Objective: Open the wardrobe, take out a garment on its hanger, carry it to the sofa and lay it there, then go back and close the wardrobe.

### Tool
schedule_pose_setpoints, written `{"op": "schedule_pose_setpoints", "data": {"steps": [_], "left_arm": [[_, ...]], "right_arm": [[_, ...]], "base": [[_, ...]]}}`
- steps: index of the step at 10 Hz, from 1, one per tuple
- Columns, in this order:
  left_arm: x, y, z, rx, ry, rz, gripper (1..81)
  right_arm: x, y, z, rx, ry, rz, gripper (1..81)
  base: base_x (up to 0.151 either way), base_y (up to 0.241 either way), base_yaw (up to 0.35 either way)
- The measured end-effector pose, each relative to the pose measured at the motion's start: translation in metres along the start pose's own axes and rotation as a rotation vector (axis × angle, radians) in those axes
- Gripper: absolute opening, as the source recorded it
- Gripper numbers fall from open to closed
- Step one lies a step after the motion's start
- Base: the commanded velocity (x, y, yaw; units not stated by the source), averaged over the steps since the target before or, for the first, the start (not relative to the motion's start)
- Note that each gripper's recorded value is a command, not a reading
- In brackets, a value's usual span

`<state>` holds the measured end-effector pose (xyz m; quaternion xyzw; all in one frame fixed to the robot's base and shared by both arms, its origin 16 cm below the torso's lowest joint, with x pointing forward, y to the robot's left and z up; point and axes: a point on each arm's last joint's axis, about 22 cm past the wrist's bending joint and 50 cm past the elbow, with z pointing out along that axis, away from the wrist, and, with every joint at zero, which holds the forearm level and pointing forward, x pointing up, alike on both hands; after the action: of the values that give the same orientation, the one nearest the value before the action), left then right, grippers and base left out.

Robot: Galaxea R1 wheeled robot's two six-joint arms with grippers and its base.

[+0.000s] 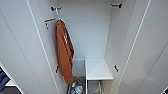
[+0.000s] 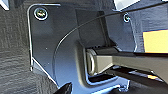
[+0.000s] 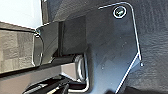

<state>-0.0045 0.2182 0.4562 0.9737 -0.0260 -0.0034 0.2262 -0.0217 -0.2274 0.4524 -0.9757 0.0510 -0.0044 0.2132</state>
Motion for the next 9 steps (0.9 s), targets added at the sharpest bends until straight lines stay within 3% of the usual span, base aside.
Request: {"op": "schedule_pose_setpoints", "data": {"steps": [2, 4, 6, 9], "left_arm": [[0.006, -0.056, -0.052, 0.042, 0.041, -0.007, 81.1], [0.01, -0.081, -0.091, 0.05, 0.08, -0.051, 81.1], [0.024, -0.134, -0.142, 0.124, 0.123, -0.117, 81.1], [0.095, -0.215, -0.227, 0.243, 0.263, -0.236, 81.1]], "right_arm": [[0.011, 0.048, -0.037, -0.038, 0.011, -0.001, 81.1], [0.043, 0.081, -0.068, -0.066, 0.048, 0.011, 81.1], [0.096, 0.116, -0.106, -0.104, 0.121, 0.04, 81.1], [0.182, 0.158, -0.16, -0.153, 0.246, 0.126, 81.1]], "base": [[0.0, 0.0, 0.0], [0.0, 0.0, 0.0], [0.0, 0.0, 0.0], [0.0, 0.0, 0.0]]}}
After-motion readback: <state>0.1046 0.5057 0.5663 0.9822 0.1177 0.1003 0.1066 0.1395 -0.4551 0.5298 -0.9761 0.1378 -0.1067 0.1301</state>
